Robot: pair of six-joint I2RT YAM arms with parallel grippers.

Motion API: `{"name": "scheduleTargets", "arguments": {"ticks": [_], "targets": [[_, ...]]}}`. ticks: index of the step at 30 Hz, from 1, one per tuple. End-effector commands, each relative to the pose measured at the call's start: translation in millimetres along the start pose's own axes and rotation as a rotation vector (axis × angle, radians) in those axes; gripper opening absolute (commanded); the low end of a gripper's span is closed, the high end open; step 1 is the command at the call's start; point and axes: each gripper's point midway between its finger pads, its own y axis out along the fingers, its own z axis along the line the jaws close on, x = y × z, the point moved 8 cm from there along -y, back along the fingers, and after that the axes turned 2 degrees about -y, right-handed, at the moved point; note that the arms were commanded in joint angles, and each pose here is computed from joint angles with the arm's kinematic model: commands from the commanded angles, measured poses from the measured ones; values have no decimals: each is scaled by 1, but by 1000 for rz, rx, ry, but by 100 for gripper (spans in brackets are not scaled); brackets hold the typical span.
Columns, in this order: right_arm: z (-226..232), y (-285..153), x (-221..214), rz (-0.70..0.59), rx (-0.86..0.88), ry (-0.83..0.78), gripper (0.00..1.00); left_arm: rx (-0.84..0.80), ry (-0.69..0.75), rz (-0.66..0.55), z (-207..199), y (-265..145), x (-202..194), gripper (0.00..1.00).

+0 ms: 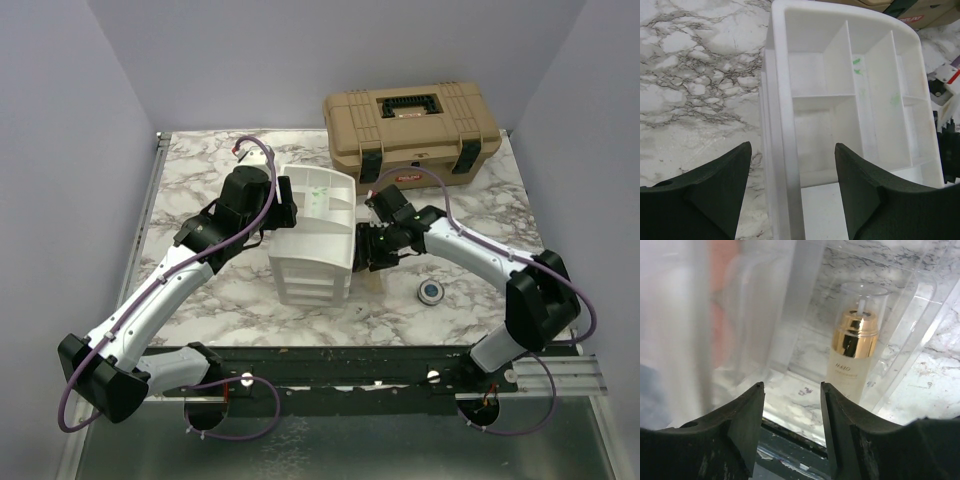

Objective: Organize the makeup
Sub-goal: Place the makeup in the drawer, then pick up the makeup from the center of the board.

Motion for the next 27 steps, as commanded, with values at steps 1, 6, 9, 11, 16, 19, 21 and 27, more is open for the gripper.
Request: {"name": "scheduleTargets", "arguments": {"ticks": [1,6,9,11,16,19,21,27], "targets": [[13,-32,9,-155,51,-15,55,-8,15,47,2,-1,-8,69],[8,-59,11,-294,-14,22,59,-9,11,47,2,-2,-9,69],[-5,-68,9,-372,-128,82,61,-13,9,47,2,-3,-9,69],[-18,-72,5,-413,-236,143,62,-15,9,48,2,-3,-9,69],[-47,-65,-13,-409,-458,236,67,-15,2,50,2,-4,-11,69],[-60,-56,-25,-376,-560,297,77,-16,-1,51,3,-4,-12,69],[-71,-55,-35,-378,-662,384,88,-17,-2,51,3,-5,-12,69],[-87,-55,-51,-418,-736,481,92,-23,-4,55,2,-6,-13,69]]}}
